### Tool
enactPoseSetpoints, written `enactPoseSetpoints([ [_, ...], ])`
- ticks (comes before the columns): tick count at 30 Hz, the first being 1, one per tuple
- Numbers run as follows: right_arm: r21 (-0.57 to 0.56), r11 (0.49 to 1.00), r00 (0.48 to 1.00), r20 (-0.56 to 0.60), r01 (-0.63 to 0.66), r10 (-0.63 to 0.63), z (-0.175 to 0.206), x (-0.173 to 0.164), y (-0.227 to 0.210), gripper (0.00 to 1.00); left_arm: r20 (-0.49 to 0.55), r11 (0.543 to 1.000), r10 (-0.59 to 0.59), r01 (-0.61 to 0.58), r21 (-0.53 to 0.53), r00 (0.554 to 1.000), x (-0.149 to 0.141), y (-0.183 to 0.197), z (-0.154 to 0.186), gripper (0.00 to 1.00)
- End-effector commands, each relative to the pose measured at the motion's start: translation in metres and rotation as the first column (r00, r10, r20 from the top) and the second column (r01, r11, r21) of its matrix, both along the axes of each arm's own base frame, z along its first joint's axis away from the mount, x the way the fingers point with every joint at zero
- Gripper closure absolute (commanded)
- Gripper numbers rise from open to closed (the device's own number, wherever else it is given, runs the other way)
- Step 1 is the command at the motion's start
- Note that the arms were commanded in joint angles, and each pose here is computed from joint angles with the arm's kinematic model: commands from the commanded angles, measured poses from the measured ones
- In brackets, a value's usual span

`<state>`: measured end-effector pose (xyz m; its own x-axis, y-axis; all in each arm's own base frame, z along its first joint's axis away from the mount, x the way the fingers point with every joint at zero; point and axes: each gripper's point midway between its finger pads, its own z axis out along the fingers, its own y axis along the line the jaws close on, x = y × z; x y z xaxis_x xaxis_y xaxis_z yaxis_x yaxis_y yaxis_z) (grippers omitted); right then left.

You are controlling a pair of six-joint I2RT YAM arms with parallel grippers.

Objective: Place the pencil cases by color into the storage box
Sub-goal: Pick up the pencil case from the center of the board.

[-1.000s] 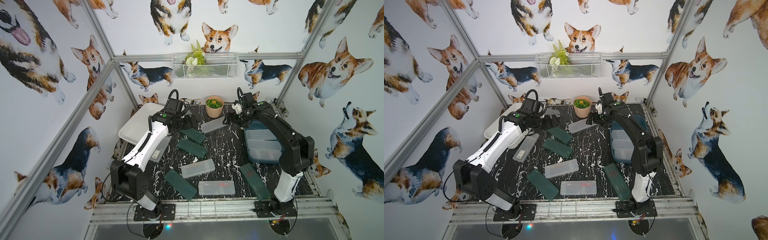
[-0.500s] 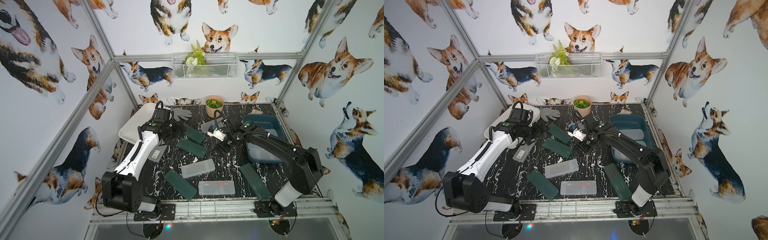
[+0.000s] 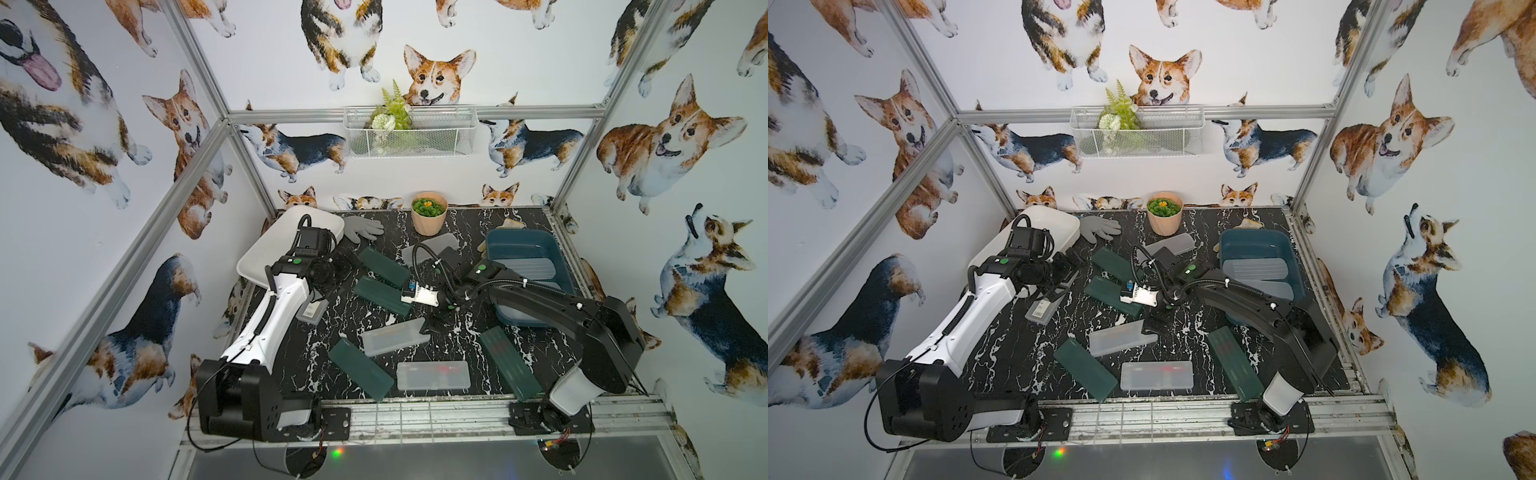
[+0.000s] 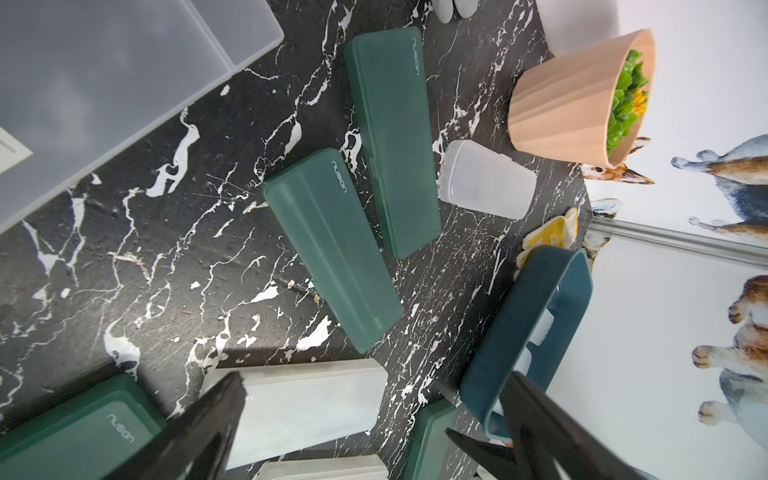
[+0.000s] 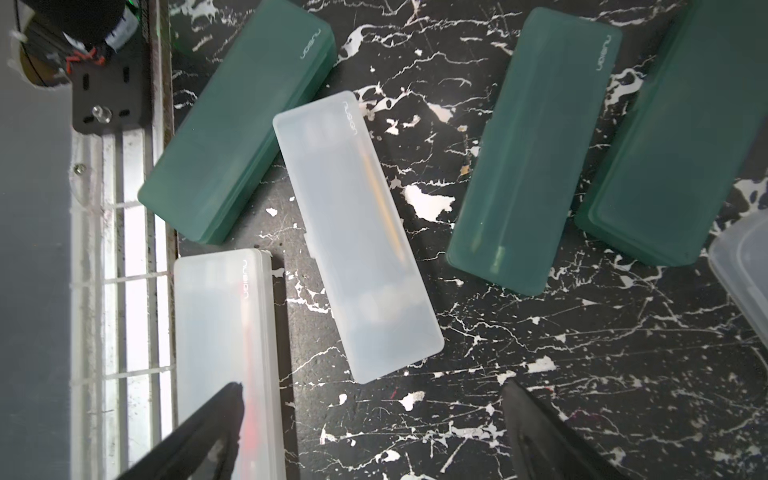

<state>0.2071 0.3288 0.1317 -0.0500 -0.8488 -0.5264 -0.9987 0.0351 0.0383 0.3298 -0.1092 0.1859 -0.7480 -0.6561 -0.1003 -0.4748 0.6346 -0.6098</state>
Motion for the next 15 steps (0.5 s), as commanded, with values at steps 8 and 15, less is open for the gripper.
enactPoseSetpoints([
  [8,-0.055,0.988,0.988,0.04,-0.145,0.147,-0.036,-0.013,0.015,0.03,0.006,1.0,0.02,-0.02,-0.007,1.0,-0.003,0.003,0.007,0.01],
  [15,-0.106,0.978,0.978,0.085,-0.181,0.191,-0.06,-0.011,0.026,0.03,0.01,1.0,0.014,-0.014,0.01,1.0,-0.004,0.004,0.005,0.01],
])
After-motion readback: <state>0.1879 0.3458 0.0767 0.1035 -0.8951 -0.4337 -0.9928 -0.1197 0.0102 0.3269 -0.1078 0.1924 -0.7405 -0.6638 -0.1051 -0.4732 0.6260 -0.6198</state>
